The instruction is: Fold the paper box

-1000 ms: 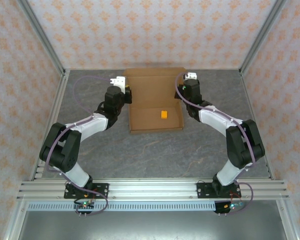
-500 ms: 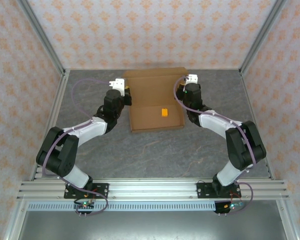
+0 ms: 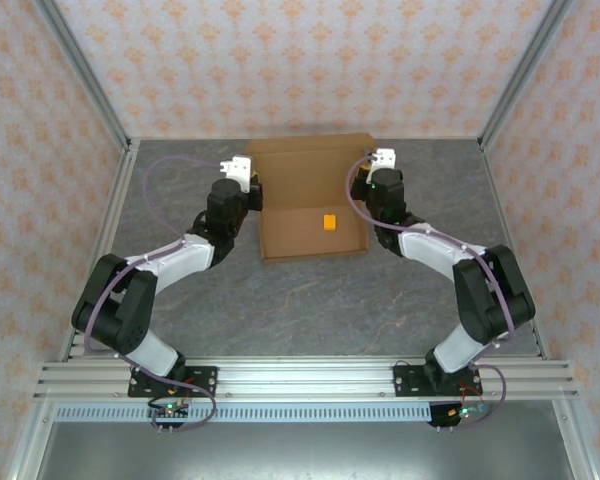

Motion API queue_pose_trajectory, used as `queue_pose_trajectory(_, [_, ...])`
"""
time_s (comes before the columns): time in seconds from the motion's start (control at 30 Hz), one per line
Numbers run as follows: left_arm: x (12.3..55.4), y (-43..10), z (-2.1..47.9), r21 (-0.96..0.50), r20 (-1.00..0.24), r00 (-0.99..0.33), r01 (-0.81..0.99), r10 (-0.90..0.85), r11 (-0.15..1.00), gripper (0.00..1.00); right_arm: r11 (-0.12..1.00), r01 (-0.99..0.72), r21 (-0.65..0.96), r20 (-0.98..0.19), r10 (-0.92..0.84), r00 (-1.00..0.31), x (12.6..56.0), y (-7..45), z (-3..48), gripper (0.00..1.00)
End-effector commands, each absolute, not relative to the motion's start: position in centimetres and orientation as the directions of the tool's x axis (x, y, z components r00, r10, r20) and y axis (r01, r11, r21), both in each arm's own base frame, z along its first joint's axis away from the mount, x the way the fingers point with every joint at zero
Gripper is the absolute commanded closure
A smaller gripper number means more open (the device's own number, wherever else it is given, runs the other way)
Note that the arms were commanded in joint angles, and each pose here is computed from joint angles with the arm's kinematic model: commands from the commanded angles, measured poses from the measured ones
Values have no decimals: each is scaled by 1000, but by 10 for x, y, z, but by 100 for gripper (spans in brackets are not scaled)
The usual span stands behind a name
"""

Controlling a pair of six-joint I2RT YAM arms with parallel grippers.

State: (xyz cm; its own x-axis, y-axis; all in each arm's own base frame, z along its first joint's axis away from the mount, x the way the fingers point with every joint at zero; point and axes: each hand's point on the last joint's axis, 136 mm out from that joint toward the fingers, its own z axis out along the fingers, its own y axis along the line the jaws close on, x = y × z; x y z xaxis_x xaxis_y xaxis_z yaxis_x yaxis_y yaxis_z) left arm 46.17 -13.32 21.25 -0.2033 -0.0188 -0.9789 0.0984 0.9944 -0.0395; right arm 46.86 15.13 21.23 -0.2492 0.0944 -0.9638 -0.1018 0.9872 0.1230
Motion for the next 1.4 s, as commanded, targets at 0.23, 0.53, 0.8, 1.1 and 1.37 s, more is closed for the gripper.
queue_pose_trajectory(0.23, [453, -114, 199, -21, -991, -129, 25, -18, 999, 100, 991, -88, 101, -985, 88, -146, 474, 141, 212, 100])
queue_pose_trajectory(0.53, [444, -120, 191, 15, -992, -128, 2, 15, 1000, 100, 987, -125, 97, -985, 78, -151, 469, 146, 201, 100])
queue_pose_trajectory(0.8, [432, -121, 188, -2, -992, -122, -106, -15, 994, 100, 984, -80, 157, -977, 143, -156, 463, 137, 196, 100])
queue_pose_trajectory(1.1, [419, -129, 181, 4, -994, -112, -137, -11, 991, 100, 977, -81, 196, -975, 185, -126, 456, 135, 193, 100])
queue_pose_trajectory(1.37, [411, -129, 177, 18, -995, -101, -119, 6, 993, 96, 978, -89, 188, -979, 179, -102, 452, 133, 190, 100])
